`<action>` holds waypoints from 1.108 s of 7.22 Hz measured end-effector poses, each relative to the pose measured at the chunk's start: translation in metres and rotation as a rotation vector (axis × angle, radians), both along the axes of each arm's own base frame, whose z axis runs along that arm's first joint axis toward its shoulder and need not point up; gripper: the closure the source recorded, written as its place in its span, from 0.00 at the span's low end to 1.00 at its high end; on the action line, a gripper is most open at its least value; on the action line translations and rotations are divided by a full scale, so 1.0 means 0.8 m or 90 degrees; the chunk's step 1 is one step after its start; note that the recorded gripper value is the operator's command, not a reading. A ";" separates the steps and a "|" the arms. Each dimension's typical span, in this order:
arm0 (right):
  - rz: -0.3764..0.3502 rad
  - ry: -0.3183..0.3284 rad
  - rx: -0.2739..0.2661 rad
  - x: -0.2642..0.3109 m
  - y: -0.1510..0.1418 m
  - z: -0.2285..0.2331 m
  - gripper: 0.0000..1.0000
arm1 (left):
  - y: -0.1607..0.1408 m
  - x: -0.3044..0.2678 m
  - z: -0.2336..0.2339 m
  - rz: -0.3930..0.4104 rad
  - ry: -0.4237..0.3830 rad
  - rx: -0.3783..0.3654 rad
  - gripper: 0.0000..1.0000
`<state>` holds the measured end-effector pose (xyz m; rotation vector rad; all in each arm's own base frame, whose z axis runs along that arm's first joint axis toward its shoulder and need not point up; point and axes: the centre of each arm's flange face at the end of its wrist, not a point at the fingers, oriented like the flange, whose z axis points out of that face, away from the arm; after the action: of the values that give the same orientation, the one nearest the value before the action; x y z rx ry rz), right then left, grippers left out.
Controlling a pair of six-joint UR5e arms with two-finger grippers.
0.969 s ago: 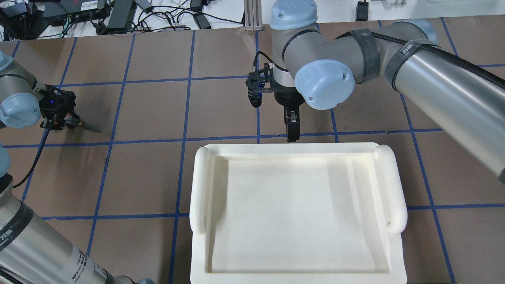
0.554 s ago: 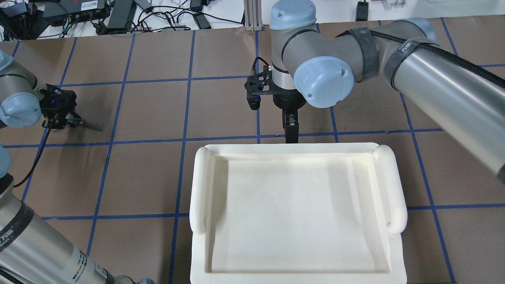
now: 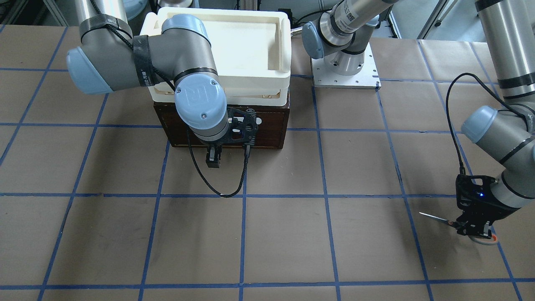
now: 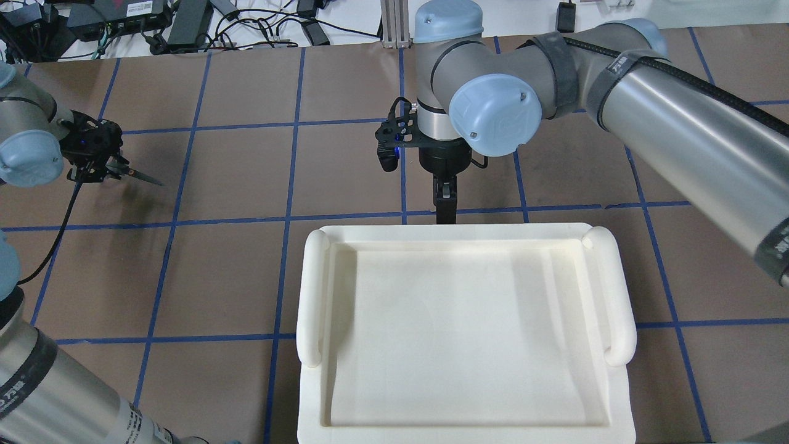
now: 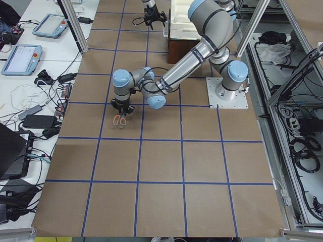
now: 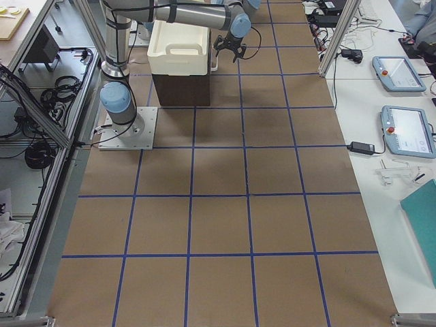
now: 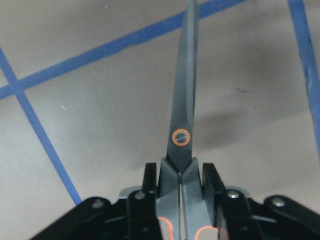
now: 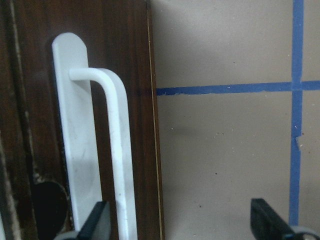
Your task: Place scissors in drawer with both arms
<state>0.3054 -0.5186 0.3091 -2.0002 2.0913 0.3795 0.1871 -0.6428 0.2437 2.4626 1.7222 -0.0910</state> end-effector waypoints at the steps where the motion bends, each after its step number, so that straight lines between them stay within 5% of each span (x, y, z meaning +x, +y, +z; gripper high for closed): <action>1: 0.000 0.001 0.006 0.000 0.000 -0.004 0.00 | -0.001 -0.022 0.023 -0.012 -0.005 -0.008 1.00; 5: 0.005 0.005 0.030 -0.001 0.005 -0.018 0.00 | -0.006 -0.103 0.108 -0.029 -0.017 -0.021 1.00; 8: 0.007 0.007 0.035 0.000 0.002 -0.031 0.00 | -0.001 -0.134 0.132 -0.032 -0.071 -0.004 1.00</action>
<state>0.3050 -0.5169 0.2843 -1.9842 2.0539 0.4448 0.0802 -0.6439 0.3489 2.4557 1.6131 0.0348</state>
